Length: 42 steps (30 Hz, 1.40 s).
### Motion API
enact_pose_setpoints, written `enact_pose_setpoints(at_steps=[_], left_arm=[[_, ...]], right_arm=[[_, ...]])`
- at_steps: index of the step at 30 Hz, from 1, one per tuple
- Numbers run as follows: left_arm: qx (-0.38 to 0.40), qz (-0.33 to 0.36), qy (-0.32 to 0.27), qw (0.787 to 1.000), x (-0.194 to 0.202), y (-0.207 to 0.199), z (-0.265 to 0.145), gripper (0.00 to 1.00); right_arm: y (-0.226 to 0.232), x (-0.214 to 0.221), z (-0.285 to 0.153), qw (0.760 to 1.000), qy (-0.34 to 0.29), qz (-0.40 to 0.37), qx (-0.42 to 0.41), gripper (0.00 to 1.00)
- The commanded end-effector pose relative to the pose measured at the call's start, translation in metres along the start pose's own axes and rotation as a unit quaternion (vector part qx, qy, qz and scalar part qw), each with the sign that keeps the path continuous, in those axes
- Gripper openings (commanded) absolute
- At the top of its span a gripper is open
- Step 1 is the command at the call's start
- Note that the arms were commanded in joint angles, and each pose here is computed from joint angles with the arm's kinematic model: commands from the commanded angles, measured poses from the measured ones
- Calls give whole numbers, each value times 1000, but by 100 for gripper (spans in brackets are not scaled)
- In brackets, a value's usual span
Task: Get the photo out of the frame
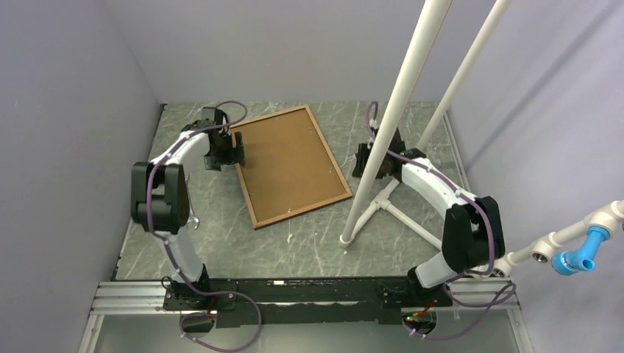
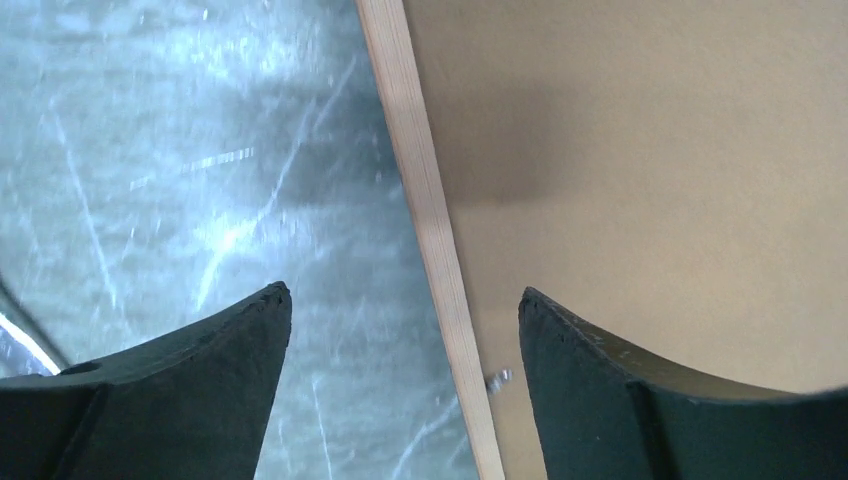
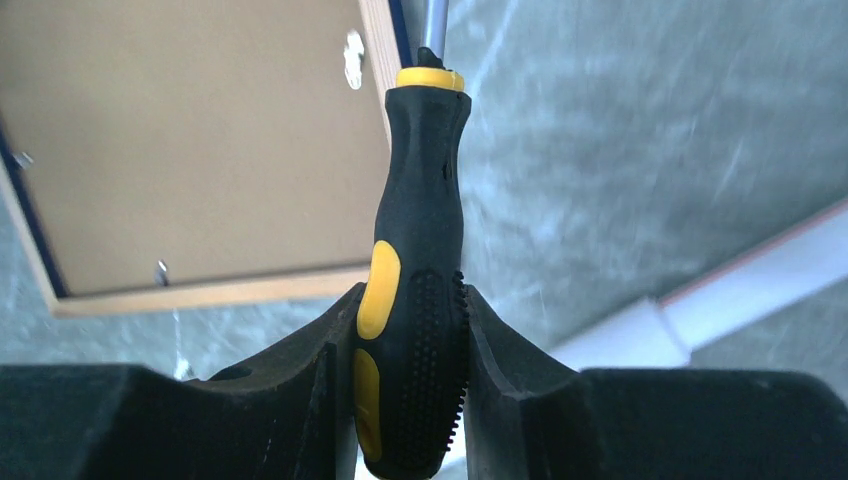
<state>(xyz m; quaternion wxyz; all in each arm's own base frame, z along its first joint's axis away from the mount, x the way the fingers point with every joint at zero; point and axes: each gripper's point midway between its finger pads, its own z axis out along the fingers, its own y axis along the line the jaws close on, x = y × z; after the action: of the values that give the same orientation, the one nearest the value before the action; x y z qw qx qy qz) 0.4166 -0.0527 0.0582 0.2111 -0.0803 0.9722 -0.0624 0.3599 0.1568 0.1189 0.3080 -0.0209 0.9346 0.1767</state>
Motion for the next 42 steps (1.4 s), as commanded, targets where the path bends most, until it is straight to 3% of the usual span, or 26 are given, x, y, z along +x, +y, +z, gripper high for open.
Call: enact_pose_setpoints(at_steps=[1,9,12,19,25,35,36,40,42], left_arm=[[31,-3,-47,998,3,-10,-39,87],[92,-64,-17,994,83,-35,-28,78],[92,-57,-8,994,108,-44,-25,69],[69,-31,16,997,152,-48,-33,59],[16,31,54,998,161,-27,-39,35],[-8,91,123,988,167,-24,-27,39],[-18,99,131,986,169,-20,-26,37],[-12,152,122,981,162,-18,-34,9],[-23,193,91,977,152,-12,-44,6]], right_arm=[[-4,23,-16,1000,-8,-7,-5,0],[18,39,-33,997,-18,-7,-74,0],[18,42,-35,997,-20,-12,-76,0],[26,46,-36,995,-22,-16,-99,0],[29,44,-40,994,-33,-20,-106,0],[30,45,-44,993,-43,-26,-109,0],[31,45,-44,993,-45,-27,-111,0],[34,46,-43,992,-45,-28,-117,0],[34,47,-43,992,-43,-28,-118,0]])
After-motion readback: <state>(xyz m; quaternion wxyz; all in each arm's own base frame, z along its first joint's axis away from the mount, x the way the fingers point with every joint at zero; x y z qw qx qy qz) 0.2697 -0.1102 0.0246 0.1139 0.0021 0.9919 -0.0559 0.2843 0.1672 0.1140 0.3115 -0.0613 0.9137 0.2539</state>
